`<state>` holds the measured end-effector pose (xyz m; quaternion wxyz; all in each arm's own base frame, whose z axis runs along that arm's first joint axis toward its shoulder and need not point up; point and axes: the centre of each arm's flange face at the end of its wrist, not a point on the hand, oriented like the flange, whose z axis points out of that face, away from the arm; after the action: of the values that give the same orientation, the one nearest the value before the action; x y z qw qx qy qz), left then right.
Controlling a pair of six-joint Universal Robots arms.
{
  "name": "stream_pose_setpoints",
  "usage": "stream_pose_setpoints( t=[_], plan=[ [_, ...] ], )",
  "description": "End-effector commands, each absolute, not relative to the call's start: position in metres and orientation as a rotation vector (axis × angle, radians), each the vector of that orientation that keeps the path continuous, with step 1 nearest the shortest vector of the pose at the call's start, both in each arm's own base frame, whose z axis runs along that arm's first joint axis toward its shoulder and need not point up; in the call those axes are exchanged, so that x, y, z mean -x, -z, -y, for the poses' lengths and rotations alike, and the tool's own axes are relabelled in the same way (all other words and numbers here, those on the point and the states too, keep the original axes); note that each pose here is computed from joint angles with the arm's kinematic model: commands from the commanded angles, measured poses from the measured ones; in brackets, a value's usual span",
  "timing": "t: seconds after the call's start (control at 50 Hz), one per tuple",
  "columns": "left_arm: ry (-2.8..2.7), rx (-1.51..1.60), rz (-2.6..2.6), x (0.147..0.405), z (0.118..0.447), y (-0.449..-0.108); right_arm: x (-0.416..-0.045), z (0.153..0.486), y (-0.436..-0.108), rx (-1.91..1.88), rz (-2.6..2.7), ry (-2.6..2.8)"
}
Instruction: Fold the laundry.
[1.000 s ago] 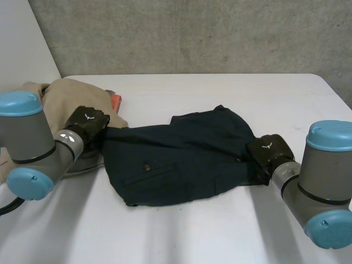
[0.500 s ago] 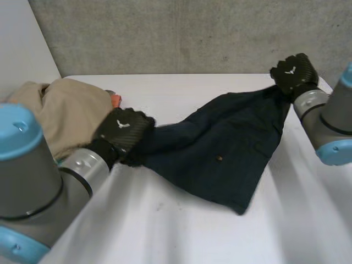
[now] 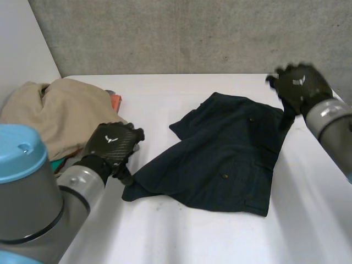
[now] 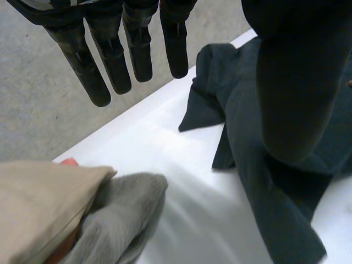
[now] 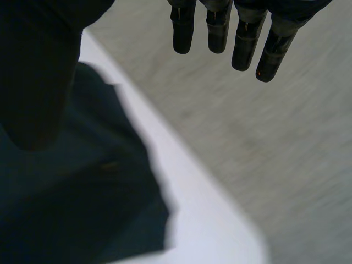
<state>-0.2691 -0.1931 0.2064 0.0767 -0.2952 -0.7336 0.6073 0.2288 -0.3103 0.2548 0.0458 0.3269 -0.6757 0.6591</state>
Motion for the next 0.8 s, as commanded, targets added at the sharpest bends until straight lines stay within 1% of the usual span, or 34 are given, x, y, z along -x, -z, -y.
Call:
stream_pose_setpoints(
  t=[0.02,0.12,0.26,0.38,0.54,0.66,0.8],
  plan=[
    [-1.761,0.912,2.258,0.257,0.182,-0.192,-0.219,0.247,-0.222,-1.061,2.627,-1.582],
    [-1.755,0.908,2.272,0.257,0.183,-0.188,-0.22,0.226,-0.191,-1.08,2.723,-1.532],
    [-1.747,0.907,2.281,0.263,0.197,-0.174,-0.221,0.218,-0.167,-1.053,2.678,-1.621],
    [-1.743,0.909,2.276,0.269,0.205,-0.17,-0.225,0.216,-0.159,-1.043,2.613,-1.664],
    [-1.647,0.97,2.278,0.277,0.205,-0.149,-0.225,0.218,-0.144,-1.027,2.635,-1.588],
    [-1.624,0.978,2.295,0.281,0.21,-0.14,-0.227,0.213,-0.141,-1.049,2.641,-1.575],
    [-1.662,0.964,2.273,0.284,0.217,-0.142,-0.229,0.208,-0.147,-1.064,2.632,-1.589]
  ],
)
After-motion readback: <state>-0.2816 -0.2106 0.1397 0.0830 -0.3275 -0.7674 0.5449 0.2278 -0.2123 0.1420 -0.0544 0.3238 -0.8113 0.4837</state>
